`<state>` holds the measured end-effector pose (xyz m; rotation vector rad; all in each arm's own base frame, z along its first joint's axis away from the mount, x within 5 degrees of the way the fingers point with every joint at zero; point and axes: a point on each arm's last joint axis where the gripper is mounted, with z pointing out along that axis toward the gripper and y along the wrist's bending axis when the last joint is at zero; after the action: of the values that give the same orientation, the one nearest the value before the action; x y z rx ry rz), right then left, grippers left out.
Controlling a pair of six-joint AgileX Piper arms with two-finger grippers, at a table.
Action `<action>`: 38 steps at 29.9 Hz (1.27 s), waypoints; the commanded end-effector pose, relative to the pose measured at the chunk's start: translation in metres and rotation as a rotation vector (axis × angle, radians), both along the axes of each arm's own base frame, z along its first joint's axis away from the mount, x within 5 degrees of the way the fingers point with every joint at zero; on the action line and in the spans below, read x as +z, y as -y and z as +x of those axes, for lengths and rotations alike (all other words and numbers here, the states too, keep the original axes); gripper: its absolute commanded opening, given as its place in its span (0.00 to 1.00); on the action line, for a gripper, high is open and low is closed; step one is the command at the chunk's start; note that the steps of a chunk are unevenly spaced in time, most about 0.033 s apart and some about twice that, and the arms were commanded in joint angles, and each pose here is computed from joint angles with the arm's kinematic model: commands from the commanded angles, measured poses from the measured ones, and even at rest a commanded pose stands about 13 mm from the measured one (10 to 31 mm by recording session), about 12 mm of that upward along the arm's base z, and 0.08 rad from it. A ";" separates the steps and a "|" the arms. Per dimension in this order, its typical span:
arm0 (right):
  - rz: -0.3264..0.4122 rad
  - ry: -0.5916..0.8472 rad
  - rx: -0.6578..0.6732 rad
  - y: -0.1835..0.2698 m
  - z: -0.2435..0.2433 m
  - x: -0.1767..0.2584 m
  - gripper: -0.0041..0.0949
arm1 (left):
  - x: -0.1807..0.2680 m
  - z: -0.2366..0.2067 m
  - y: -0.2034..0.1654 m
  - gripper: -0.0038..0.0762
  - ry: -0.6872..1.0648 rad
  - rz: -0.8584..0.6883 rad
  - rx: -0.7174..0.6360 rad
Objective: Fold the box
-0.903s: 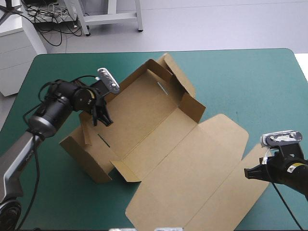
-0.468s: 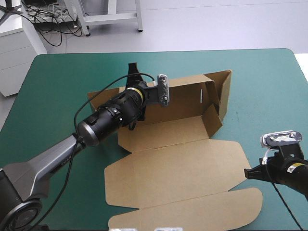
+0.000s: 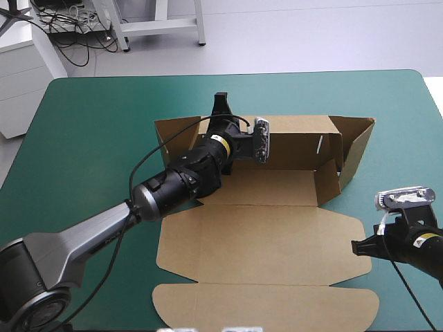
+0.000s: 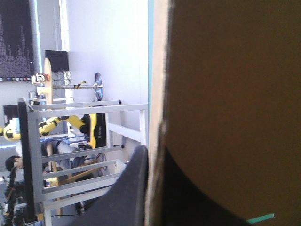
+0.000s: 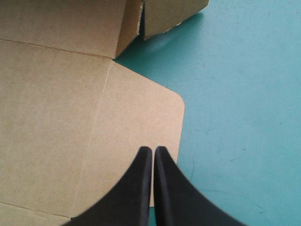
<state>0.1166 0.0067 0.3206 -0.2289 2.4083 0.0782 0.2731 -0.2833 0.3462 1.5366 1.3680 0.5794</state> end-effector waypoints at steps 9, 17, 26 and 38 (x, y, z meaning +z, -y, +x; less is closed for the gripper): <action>0.006 0.094 -0.012 0.000 0.005 0.012 0.04 | -0.009 -0.016 0.005 0.04 0.201 -0.073 -0.046; 0.024 0.111 -0.035 0.001 0.007 0.013 0.23 | -0.024 -0.018 0.002 0.04 0.195 -0.050 -0.050; 0.048 0.107 -0.055 0.000 0.007 0.013 0.71 | -0.024 -0.018 0.002 0.04 0.196 -0.049 -0.050; 0.137 0.167 -0.112 -0.001 0.012 0.025 0.72 | -0.031 -0.016 0.006 0.04 0.183 -0.037 -0.058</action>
<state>0.1217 0.0087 0.3260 -0.1131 2.3440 0.1480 0.2616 -0.2902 0.2967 1.5068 1.2058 0.6567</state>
